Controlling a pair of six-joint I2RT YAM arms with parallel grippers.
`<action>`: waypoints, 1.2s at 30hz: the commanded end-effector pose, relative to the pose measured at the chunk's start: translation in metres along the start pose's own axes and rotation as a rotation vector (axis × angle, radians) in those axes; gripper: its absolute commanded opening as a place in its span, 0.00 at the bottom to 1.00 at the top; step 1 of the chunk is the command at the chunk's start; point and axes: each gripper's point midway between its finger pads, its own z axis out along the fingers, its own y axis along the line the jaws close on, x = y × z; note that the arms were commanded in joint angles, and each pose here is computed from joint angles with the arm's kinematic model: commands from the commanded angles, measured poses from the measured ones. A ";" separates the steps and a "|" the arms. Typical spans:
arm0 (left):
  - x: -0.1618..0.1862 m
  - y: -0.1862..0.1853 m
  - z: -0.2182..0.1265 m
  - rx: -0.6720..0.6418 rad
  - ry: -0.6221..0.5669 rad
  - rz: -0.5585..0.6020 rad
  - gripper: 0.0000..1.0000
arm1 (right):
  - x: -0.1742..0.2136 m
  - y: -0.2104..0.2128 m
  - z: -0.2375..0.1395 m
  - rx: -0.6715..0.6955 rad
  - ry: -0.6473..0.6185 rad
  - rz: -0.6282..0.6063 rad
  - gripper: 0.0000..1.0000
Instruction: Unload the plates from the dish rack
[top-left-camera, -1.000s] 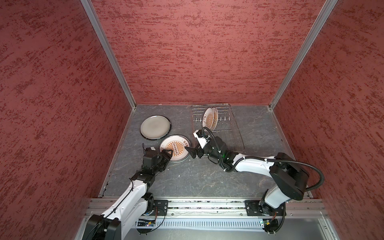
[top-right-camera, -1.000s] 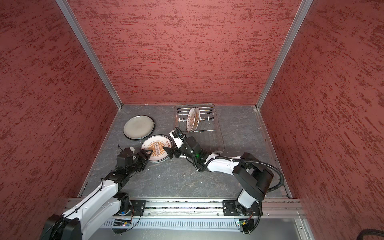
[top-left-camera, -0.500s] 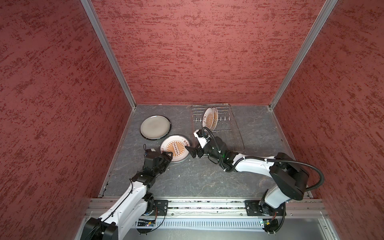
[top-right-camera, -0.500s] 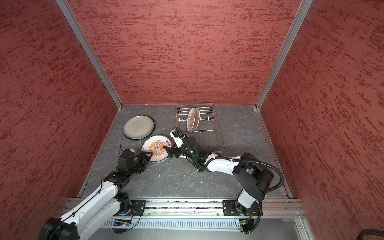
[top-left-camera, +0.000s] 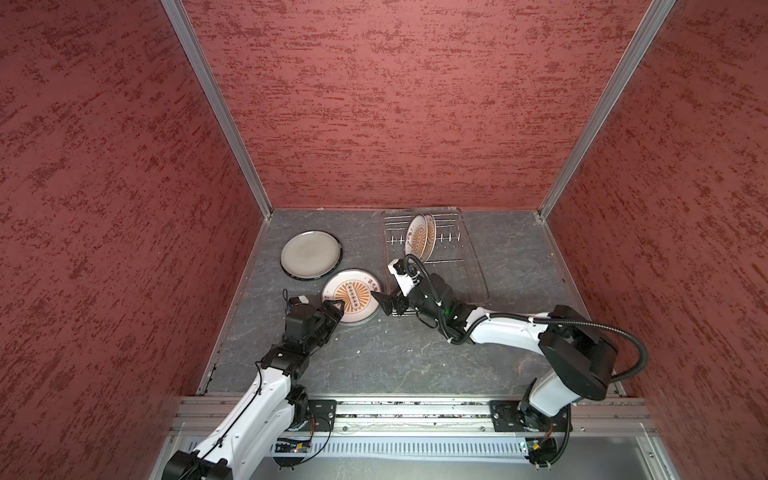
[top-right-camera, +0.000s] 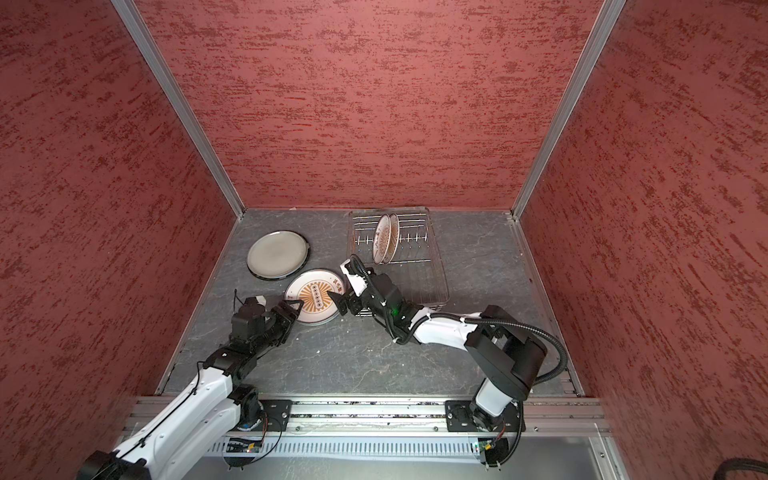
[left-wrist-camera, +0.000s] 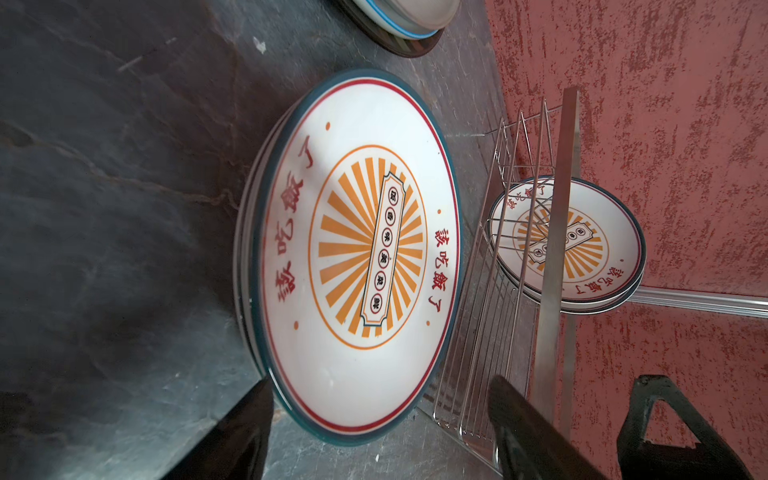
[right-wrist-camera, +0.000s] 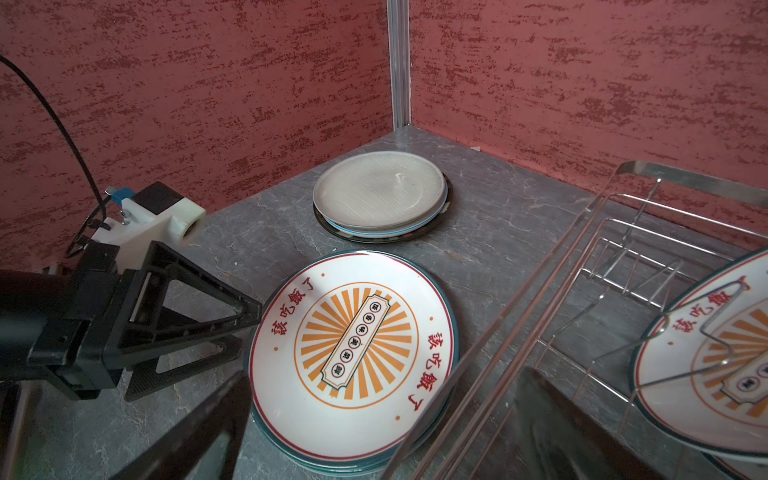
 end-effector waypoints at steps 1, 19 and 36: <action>-0.005 -0.001 -0.004 0.004 -0.028 0.013 0.86 | -0.033 -0.010 -0.022 0.074 -0.165 0.013 0.99; 0.019 -0.073 -0.041 0.391 -0.105 0.334 0.99 | -0.055 -0.079 -0.095 0.368 -0.374 0.280 0.99; 0.063 -0.118 -0.043 0.679 0.000 0.683 0.99 | -0.070 -0.132 -0.103 0.322 -0.318 0.403 0.98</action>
